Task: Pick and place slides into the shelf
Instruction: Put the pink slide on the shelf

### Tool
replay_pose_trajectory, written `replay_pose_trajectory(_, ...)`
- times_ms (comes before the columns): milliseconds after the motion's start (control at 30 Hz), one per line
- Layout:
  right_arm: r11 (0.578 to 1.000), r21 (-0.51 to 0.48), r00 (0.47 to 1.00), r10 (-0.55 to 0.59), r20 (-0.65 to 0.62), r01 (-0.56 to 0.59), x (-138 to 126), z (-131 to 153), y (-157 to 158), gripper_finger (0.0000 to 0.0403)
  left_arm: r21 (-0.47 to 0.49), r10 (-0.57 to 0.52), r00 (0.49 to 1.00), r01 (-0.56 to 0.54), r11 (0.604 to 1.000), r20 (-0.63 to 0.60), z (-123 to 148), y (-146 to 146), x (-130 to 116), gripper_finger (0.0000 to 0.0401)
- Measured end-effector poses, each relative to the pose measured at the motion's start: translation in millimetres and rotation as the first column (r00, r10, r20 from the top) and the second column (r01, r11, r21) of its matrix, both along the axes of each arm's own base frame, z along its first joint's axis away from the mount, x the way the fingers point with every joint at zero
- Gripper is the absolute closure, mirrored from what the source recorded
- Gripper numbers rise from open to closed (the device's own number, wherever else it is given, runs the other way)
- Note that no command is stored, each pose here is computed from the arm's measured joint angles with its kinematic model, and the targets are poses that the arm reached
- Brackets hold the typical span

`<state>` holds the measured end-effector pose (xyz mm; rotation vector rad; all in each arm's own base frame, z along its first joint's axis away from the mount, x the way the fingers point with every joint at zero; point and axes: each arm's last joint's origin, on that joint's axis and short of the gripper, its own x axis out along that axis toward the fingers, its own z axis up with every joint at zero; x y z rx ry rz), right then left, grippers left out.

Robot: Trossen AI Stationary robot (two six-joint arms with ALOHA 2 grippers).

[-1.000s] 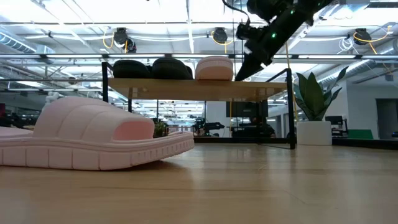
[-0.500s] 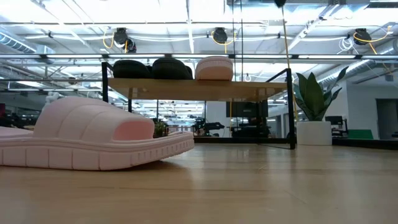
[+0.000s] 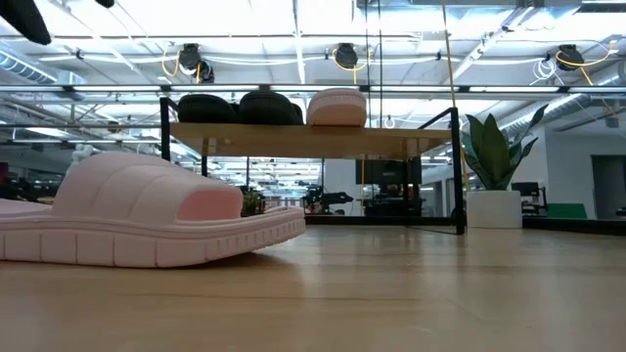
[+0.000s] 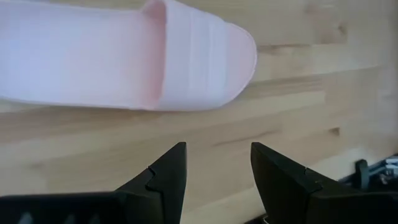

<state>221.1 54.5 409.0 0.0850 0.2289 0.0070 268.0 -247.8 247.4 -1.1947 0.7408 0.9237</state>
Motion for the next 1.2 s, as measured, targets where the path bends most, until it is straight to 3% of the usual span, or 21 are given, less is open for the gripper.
replay_pose_trajectory(233,1.0,-0.002,0.997,0.023,0.068,-0.023,7,3,16,0.0335,0.021,-0.021,1.0,0.021,1.0,-0.006,0,8,8,0.0226)
replay_pose_trajectory(833,0.988,-0.137,0.992,0.084,0.094,-0.071,-11,11,22,0.0335,0.024,0.021,1.0,-0.021,0.999,-0.005,-7,40,39,0.0226)
replay_pose_trajectory(1200,0.986,-0.15,0.991,0.088,0.097,-0.073,-29,17,15,0.0335,-0.109,0.084,0.996,-0.086,0.99,-0.024,-41,49,44,0.0226)
